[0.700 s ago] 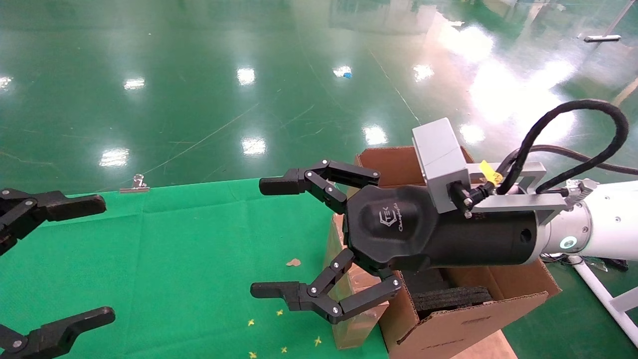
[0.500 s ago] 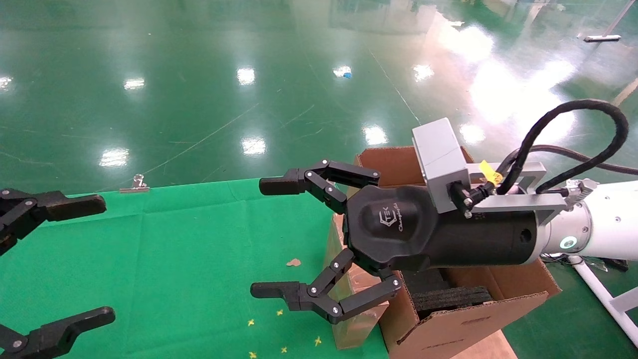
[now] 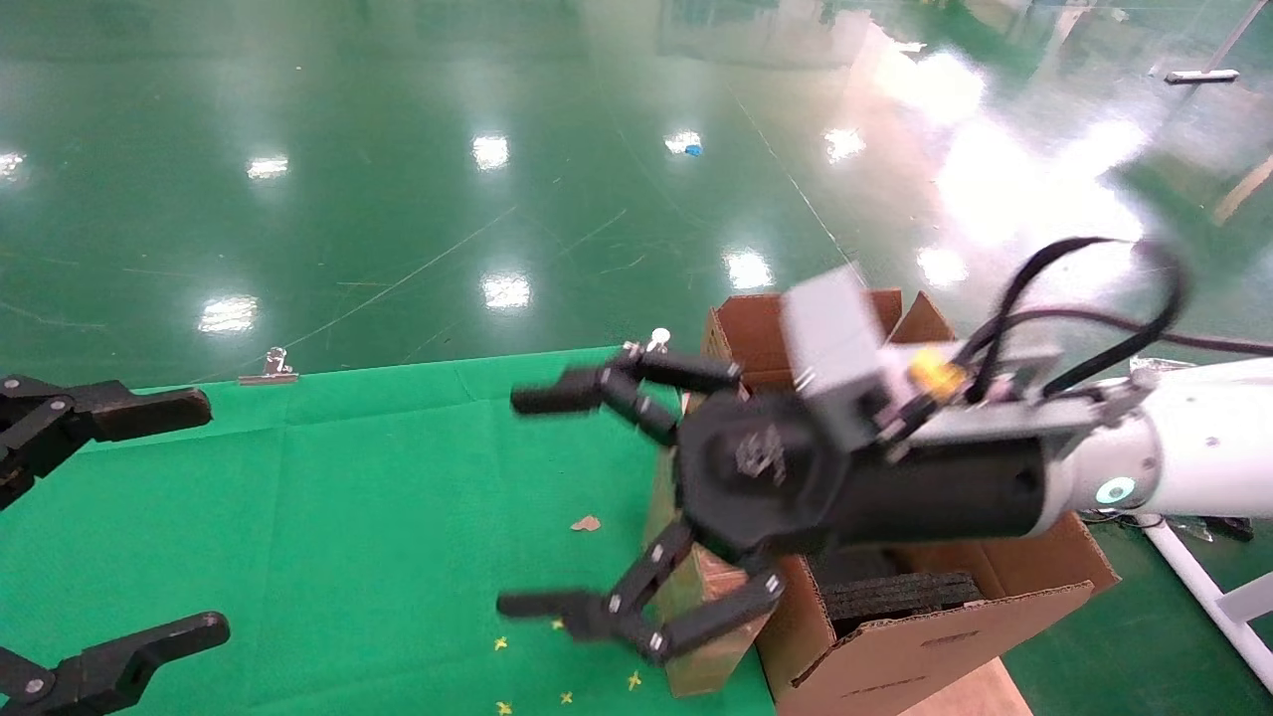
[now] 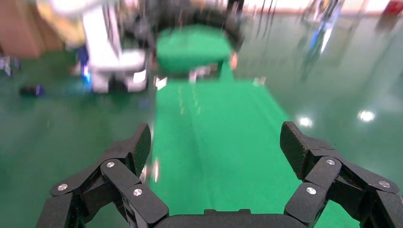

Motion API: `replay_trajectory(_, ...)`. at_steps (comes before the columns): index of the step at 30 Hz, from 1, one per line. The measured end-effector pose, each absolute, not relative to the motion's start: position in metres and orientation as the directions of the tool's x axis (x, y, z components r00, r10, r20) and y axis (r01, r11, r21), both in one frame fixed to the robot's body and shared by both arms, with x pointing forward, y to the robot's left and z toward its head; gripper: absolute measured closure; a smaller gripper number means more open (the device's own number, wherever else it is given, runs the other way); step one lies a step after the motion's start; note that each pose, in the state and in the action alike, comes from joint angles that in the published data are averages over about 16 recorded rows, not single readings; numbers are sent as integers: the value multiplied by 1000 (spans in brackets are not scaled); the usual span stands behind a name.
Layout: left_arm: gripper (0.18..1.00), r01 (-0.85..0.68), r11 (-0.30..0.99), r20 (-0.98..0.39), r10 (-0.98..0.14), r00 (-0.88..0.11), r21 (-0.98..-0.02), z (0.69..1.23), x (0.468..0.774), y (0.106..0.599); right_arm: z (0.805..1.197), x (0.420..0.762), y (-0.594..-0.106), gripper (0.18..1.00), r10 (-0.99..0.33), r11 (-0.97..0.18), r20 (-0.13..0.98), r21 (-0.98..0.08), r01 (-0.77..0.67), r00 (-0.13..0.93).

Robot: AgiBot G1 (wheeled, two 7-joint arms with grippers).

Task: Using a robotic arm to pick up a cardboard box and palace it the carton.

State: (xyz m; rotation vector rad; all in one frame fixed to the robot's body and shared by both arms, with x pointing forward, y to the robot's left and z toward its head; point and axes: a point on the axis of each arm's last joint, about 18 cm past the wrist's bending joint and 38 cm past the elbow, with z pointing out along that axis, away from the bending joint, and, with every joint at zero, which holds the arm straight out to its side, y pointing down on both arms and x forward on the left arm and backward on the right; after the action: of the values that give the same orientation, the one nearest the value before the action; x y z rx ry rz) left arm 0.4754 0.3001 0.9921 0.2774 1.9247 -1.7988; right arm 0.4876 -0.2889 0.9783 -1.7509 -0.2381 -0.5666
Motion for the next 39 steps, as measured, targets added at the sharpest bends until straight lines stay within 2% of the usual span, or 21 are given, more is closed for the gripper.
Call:
replay_trajectory(9,184,464,112,-477,-178,-860,-879,992,475,300,962,517,-268,178,-73,-538,487,-754,377,870)
replay_trajectory(20,184,464,112,-477,-178,-860,-879,992,475,300,981,547,-258,178,-44,-817,514,-512,265,857)
replay_trajectory(31,184,464,112,-477,-178,-860,-879,992,475,300,1031,546,-272,178,-19,-948,586,-268,172,810)
replay_trajectory(39,184,464,112,-477,-178,-860,-879,992,475,300,1038,542,-276,178,-1,-983,572,-152,104,820)
